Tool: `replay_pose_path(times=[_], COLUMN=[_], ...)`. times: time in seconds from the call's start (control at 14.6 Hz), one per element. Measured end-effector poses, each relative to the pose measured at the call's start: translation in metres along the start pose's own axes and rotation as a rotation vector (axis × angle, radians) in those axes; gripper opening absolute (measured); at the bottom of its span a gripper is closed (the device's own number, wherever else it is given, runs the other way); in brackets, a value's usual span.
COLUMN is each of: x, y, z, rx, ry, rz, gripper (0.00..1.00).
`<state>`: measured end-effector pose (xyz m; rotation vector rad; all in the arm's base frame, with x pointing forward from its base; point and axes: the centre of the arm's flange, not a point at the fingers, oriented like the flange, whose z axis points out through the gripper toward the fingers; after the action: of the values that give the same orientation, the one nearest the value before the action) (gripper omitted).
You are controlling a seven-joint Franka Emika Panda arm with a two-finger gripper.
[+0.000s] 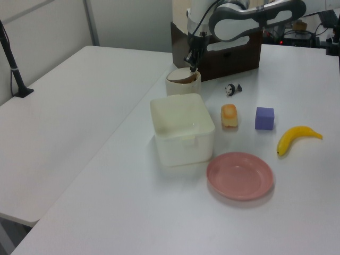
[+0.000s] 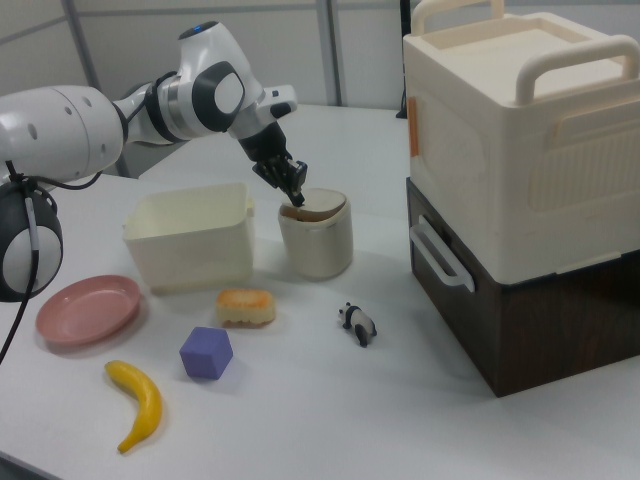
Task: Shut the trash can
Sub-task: 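Press the closed lid briefly, then lift the gripper off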
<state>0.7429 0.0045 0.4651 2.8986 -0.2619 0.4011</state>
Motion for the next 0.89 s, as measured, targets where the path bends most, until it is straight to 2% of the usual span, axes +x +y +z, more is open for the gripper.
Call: replay_pose_path(times=[0.34, 0.75, 0.89], x=[-0.006, -0.005, 0.002], y=[0.003, 0.003, 0.005], z=[0.026, 0.025, 0.011], rx=[-0.009, -0.008, -0.003], ry=[-0.042, -0.04, -0.01], rz=[0.0, 0.001, 0.008], gripper=[0.01, 0.01, 0.01])
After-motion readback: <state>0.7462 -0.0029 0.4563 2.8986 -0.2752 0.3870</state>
